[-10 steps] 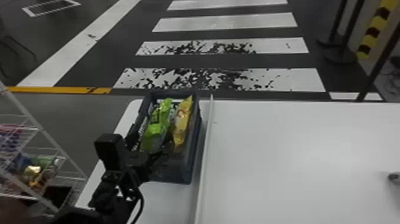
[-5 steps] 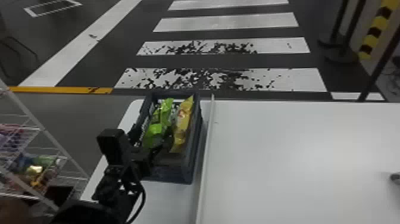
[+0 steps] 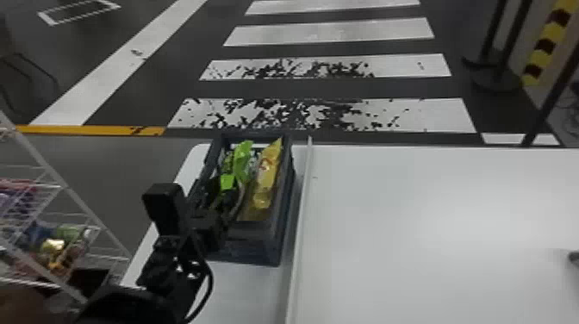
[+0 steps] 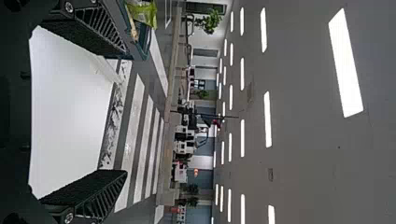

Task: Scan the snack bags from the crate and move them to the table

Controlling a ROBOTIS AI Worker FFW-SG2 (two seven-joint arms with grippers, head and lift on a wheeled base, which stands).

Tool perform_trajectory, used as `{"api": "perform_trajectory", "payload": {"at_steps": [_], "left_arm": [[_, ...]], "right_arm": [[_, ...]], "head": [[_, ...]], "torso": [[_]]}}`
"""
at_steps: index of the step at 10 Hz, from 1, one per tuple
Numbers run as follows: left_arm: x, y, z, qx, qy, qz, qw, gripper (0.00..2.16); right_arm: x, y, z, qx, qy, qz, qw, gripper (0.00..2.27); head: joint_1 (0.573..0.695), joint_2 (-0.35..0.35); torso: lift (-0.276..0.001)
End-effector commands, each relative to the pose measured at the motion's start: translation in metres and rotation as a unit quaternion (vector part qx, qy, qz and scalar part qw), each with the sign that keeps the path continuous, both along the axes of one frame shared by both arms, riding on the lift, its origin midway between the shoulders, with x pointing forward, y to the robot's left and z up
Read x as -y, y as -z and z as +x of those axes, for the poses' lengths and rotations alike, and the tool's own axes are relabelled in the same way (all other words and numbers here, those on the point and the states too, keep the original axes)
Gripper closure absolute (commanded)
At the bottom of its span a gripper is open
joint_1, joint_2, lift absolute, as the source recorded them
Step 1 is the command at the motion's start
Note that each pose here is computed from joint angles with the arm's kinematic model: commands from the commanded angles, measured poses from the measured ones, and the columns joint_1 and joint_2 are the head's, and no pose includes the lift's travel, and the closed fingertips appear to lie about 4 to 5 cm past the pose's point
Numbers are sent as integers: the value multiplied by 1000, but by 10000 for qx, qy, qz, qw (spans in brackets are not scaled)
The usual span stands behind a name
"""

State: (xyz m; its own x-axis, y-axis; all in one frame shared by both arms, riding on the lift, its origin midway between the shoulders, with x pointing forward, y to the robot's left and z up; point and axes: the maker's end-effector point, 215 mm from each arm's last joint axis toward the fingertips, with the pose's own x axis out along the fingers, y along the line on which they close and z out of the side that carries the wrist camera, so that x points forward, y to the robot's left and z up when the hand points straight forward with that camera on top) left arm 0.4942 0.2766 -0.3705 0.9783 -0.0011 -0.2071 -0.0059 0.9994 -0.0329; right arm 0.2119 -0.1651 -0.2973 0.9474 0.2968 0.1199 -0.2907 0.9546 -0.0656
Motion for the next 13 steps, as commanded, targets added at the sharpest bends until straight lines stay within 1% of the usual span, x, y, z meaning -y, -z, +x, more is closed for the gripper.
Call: {"api": "perform_trajectory", "payload": {"at_steps": [1,2,3,5,6,8,9,11,13], "left_arm": [[-2,-3,-4,27,-42,40,10000,1976],[-3,-10,-6,96,-80,114,9999,1976],[-6,-22,-9,194,-168,311,9992,1973],[-6,-52,-14,450,-243,584,9970,1973],[-5,-69,-17,599,-271,621,9959,1973],[-2,-103,-23,888,-311,604,9937,1976],[3,-121,-27,1055,-285,494,9928,1976],[11,-142,-27,1257,-267,365,9910,1976],[30,-179,-36,1574,-110,167,9873,1976]], "right_arm": [[-2,-1,0,7,-20,20,10000,87],[-3,1,1,-3,-31,21,10000,87],[-4,4,1,-38,-38,23,10000,87],[-7,6,1,-47,-66,40,10000,87],[-8,5,1,-44,-73,54,9999,87],[-11,6,0,-48,-105,59,9999,87],[-13,6,0,-46,-132,50,9999,87],[-18,6,-2,-62,-182,44,9998,87],[-21,10,-2,-103,-206,21,9997,87]], "head": [[695,180],[695,184],[695,191],[695,202],[695,206],[695,210],[695,211],[695,208],[695,201]], "torso": [[-95],[-95],[-95],[-95],[-95],[-95],[-95],[-95],[-95]]}}
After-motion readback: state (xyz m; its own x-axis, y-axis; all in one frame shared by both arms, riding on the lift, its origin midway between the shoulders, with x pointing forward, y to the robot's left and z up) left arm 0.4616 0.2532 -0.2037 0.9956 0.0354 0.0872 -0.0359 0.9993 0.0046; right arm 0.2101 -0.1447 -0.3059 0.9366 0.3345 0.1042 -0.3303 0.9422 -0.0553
